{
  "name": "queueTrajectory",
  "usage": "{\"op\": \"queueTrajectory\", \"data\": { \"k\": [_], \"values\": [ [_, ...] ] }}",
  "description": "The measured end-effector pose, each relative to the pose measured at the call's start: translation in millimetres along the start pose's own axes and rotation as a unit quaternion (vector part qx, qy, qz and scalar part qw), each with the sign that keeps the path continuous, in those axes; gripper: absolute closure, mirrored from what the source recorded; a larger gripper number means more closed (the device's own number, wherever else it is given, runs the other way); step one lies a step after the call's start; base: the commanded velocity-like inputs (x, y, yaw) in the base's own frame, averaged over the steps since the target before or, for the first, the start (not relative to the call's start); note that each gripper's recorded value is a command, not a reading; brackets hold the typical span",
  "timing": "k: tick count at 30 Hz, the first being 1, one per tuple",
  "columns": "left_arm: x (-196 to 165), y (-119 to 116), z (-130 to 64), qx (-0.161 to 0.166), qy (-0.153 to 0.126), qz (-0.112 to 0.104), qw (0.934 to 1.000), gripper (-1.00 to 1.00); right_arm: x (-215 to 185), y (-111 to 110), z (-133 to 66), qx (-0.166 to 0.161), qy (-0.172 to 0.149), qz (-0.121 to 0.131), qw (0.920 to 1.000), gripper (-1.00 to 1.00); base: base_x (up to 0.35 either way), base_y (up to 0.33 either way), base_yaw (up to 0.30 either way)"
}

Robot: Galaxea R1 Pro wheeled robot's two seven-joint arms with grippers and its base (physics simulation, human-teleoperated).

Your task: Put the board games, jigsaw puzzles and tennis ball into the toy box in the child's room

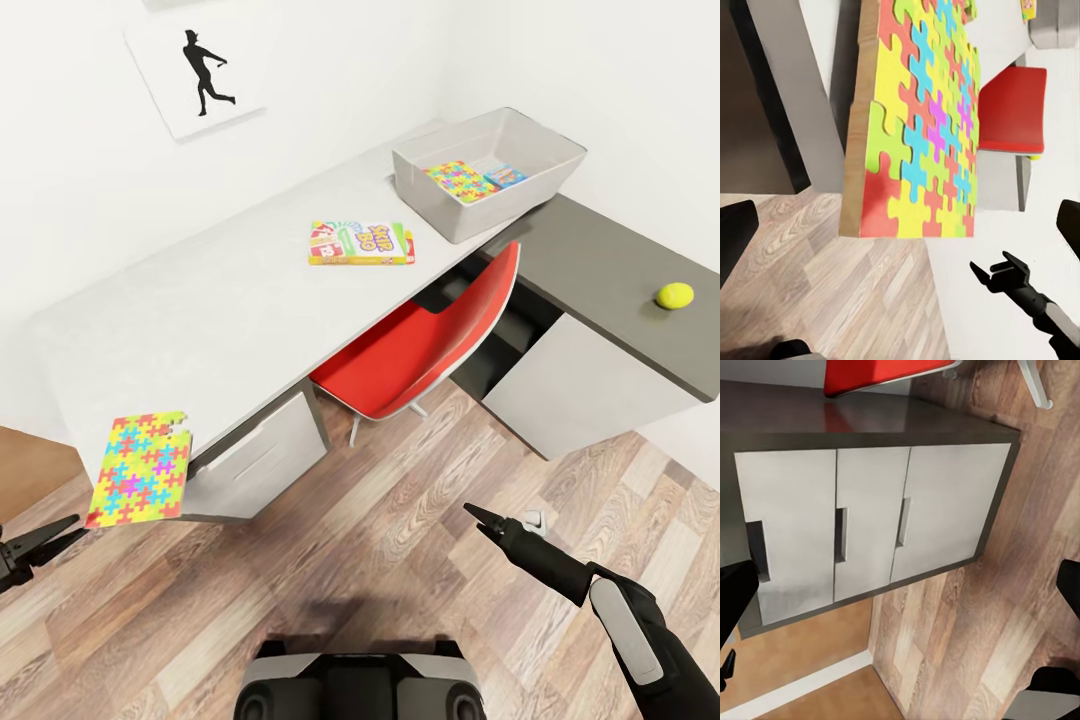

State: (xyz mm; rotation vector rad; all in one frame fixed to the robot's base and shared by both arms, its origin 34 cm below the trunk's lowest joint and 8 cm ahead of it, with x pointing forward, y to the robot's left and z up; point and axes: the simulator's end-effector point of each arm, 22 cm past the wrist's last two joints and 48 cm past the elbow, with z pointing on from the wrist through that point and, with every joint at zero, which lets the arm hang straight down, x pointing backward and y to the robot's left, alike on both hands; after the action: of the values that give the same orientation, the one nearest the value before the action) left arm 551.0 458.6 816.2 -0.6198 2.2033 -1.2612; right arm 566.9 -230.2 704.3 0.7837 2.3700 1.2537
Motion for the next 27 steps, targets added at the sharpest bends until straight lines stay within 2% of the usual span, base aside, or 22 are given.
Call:
{"op": "queueTrajectory", "data": {
  "k": [27],
  "values": [
    [-2.9, 0.3, 2.1, 0.006, -0.006, -0.004, 1.0000, -1.00, -1.1, -2.3, 2.5, 0.000, 0.000, 0.000, 1.0000, -1.00, -0.004, -0.002, 0.000]
  ]
}}
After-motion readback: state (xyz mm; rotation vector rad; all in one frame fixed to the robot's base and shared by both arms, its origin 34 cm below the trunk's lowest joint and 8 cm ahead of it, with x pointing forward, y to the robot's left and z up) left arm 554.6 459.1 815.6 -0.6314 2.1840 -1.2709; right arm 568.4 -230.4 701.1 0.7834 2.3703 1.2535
